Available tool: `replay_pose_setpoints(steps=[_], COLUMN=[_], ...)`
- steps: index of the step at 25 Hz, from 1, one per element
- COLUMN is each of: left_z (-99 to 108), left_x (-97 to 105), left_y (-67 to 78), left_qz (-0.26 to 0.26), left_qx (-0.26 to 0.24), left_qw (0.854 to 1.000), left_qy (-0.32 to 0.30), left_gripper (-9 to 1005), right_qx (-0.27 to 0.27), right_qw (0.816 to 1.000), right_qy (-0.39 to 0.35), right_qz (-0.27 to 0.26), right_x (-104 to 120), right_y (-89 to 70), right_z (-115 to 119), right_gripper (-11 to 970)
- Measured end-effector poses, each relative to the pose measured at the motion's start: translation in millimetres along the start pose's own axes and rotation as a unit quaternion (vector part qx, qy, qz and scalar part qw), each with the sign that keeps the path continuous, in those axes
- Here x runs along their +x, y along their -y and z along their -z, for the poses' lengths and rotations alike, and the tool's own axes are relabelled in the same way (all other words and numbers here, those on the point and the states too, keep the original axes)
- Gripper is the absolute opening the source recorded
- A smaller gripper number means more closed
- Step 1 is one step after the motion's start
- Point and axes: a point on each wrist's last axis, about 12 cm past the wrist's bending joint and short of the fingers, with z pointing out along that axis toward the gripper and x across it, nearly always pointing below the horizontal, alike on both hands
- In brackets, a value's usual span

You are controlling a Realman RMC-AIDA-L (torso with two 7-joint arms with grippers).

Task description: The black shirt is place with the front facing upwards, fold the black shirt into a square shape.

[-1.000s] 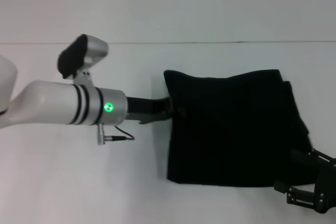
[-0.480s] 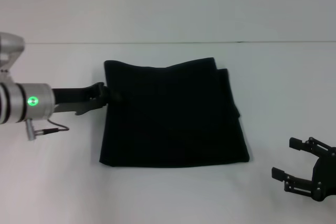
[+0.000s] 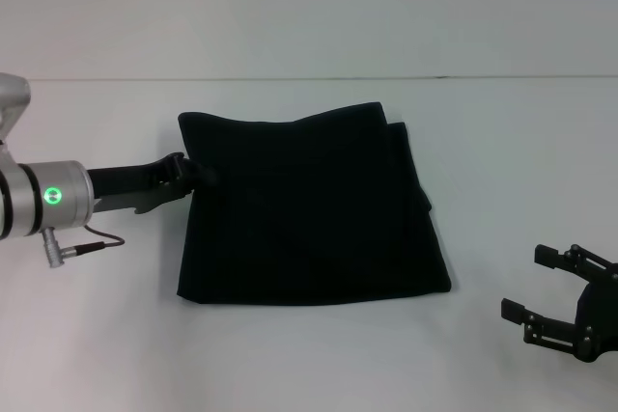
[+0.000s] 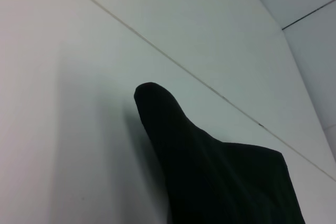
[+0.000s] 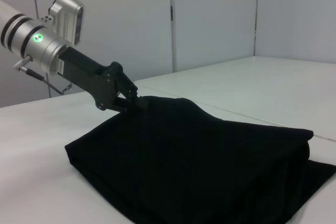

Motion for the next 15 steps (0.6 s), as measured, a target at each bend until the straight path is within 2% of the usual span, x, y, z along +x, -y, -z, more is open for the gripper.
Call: replay_pose_setpoints(steps=[4, 8, 9, 11, 15], left_z=[0.0, 5.4, 7.1, 12.0, 25.1], left_x=[0.4, 1.3, 1.4, 1.9, 5.7], left_y=[0.4, -0.5, -1.1, -2.6, -4.6], left_qz=[-0.015, -0.057, -0.069, -0.112, -0.237], left_qx=[0.002, 0.009, 0.01, 0.013, 0.019], left_qw=[1.0, 0.998, 0.998, 0.994, 0.971], left_qy=[0.004, 0.001, 0.0, 0.001, 0.021], left_gripper=[223, 239, 274, 343, 470], right_qx=[0.006, 0.012, 0.012, 0.015, 0.028], right_qw=[1.0, 1.0, 1.0, 1.0, 0.999], right_qy=[0.005, 0.01, 0.011, 0.015, 0.036], right_qz=[-0.001, -0.001, 0.0, 0.0, 0.0], right_x=[-1.0, -3.0, -3.6, -4.7, -7.8], right_y=[1.4, 3.5, 4.0, 4.8, 6.7], right_z=[0.0, -0.9, -1.3, -2.5, -6.8], right_gripper=[914, 915, 915, 915, 914])
